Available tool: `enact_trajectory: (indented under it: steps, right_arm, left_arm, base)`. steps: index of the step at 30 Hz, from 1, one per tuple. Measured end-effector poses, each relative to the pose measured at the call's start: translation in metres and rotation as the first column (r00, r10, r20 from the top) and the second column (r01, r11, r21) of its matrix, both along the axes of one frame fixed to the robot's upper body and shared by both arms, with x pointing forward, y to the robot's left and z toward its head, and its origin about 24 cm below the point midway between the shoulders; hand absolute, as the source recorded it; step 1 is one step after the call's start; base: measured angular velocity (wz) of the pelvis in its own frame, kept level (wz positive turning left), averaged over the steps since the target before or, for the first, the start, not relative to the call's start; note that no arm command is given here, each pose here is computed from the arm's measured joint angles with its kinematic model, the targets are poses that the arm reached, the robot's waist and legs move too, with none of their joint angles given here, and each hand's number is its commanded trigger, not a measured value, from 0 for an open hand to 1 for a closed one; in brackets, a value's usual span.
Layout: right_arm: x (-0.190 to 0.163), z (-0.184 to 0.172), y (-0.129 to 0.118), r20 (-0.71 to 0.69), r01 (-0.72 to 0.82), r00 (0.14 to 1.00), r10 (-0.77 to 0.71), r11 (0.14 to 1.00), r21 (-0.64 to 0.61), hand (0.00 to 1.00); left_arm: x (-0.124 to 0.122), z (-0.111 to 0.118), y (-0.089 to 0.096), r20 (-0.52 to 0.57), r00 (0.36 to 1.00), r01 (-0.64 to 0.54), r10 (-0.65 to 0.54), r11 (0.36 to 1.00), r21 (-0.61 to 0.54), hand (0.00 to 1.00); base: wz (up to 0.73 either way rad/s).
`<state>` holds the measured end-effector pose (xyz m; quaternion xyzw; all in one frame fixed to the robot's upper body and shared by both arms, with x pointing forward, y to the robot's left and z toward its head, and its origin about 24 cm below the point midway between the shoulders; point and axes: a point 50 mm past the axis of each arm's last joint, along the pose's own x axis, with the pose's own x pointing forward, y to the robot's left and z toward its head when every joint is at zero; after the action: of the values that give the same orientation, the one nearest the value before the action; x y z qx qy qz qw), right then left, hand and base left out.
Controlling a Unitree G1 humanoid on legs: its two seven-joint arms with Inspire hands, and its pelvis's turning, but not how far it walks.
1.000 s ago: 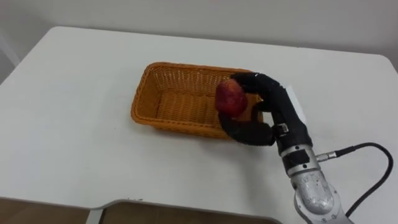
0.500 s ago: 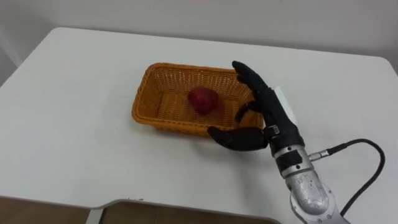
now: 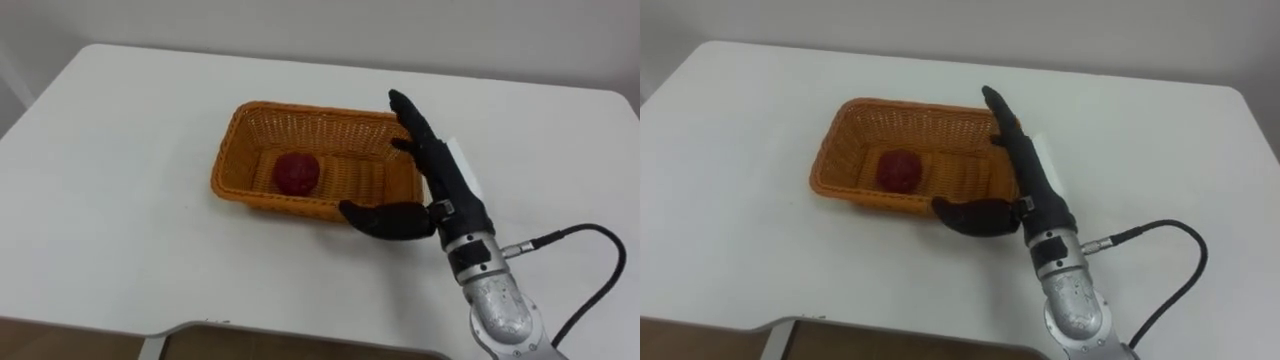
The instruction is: Pick and place apple
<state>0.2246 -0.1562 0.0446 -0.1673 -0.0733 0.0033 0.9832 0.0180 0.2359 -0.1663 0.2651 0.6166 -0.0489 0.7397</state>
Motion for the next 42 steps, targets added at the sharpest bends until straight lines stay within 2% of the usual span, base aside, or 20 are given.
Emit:
enact_trajectory:
  steps: [5,8,10,12,13,14,16,17,20,22,23,25,27,30,32,34,37,42]
  right_arm:
    - [0.004,0.016,-0.044,0.101,0.266,0.958,-0.270,0.963,0.045,0.00]
    - [0.001,0.032,-0.083,0.188,0.462,0.865,-0.466,0.885,0.067,0.00]
    - [-0.006,0.041,-0.108,0.231,0.591,0.764,-0.603,0.797,0.126,0.00]
    - [-0.020,0.050,-0.139,0.273,0.729,0.599,-0.753,0.654,0.204,0.00]
    - [-0.023,0.050,-0.146,0.278,0.755,0.558,-0.782,0.617,0.221,0.00]
    - [-0.030,0.049,-0.160,0.270,0.803,0.483,-0.833,0.544,0.242,0.00]
    - [-0.044,0.042,-0.181,0.230,0.874,0.338,-0.913,0.395,0.283,0.00]
    - [-0.047,0.039,-0.185,0.212,0.887,0.304,-0.929,0.357,0.293,0.00]
    - [-0.068,0.014,-0.205,0.098,0.948,0.143,-0.985,0.165,0.274,0.00]
    - [-0.091,-0.015,-0.218,-0.027,0.977,0.039,-0.999,0.033,0.213,0.00]
    - [-0.097,-0.023,-0.220,-0.064,0.981,0.013,-0.998,0.001,0.193,0.00]
    - [-0.122,-0.059,-0.225,-0.241,0.985,-0.106,-0.965,-0.135,0.111,0.00]
    - [-0.145,-0.086,-0.222,-0.366,0.975,-0.196,-0.910,-0.220,0.023,0.00]
    - [-0.179,-0.124,-0.207,-0.506,0.952,-0.302,-0.808,-0.276,-0.128,0.00]
    - [-0.193,-0.141,-0.195,-0.560,0.943,-0.333,-0.758,-0.258,-0.210,0.00]
    - [-0.208,-0.158,-0.180,-0.610,0.931,-0.352,-0.710,-0.195,-0.310,0.00]
    - [-0.217,-0.170,-0.165,-0.647,0.918,-0.352,-0.677,-0.112,-0.382,0.00]
    - [-0.231,-0.185,-0.148,-0.727,0.893,-0.328,-0.603,0.053,-0.447,0.00]
  left_arm:
    - [-0.012,0.001,0.006,-0.014,0.999,-0.047,0.047,0.999,0.025,0.00]
    - [-0.019,0.003,0.013,-0.010,0.994,-0.104,0.105,0.994,0.045,0.00]
    - [-0.025,0.005,0.017,-0.003,0.991,-0.135,0.136,0.989,0.065,0.00]
    - [-0.031,0.007,0.021,0.006,0.987,-0.162,0.162,0.983,0.084,0.00]
    - [-0.032,0.007,0.022,0.007,0.986,-0.167,0.167,0.982,0.089,0.00]
    - [-0.033,0.008,0.023,0.008,0.984,-0.178,0.178,0.979,0.095,0.00]
    - [-0.033,0.009,0.026,0.016,0.984,-0.179,0.178,0.979,0.102,0.00]
    - [-0.032,0.009,0.026,0.019,0.984,-0.178,0.177,0.978,0.106,0.00]
    - [-0.027,0.010,0.028,0.046,0.982,-0.186,0.182,0.975,0.117,0.00]
    - [-0.025,0.012,0.032,0.065,0.977,-0.211,0.204,0.969,0.126,0.00]
    - [-0.025,0.012,0.033,0.069,0.976,-0.216,0.208,0.968,0.129,0.00]
    - [-0.026,0.013,0.035,0.071,0.971,-0.236,0.228,0.962,0.137,0.00]
    - [-0.027,0.014,0.036,0.069,0.970,-0.241,0.233,0.960,0.141,0.00]
    - [-0.027,0.013,0.035,0.061,0.970,-0.240,0.234,0.960,0.142,0.00]
    - [-0.024,0.013,0.035,0.063,0.972,-0.235,0.228,0.962,0.139,0.00]
    - [-0.020,0.012,0.032,0.069,0.971,-0.235,0.228,0.963,0.130,0.00]
    - [-0.018,0.011,0.032,0.066,0.971,-0.238,0.232,0.963,0.128,0.00]
    - [-0.023,0.010,0.030,0.034,0.970,-0.244,0.241,0.962,0.123,0.00]
  base:
    - [0.01]
    - [0.02]
    - [0.00]
    - [0.00]
    - [0.00]
    - [0.00]
    - [-0.04]
    - [-0.04]
    - [-0.05]
    - [0.02]
    - [0.05]
    - [0.00]
    - [0.00]
    - [-0.02]
    - [-0.02]
    - [-0.05]
    - [-0.09]
    - [-0.10]
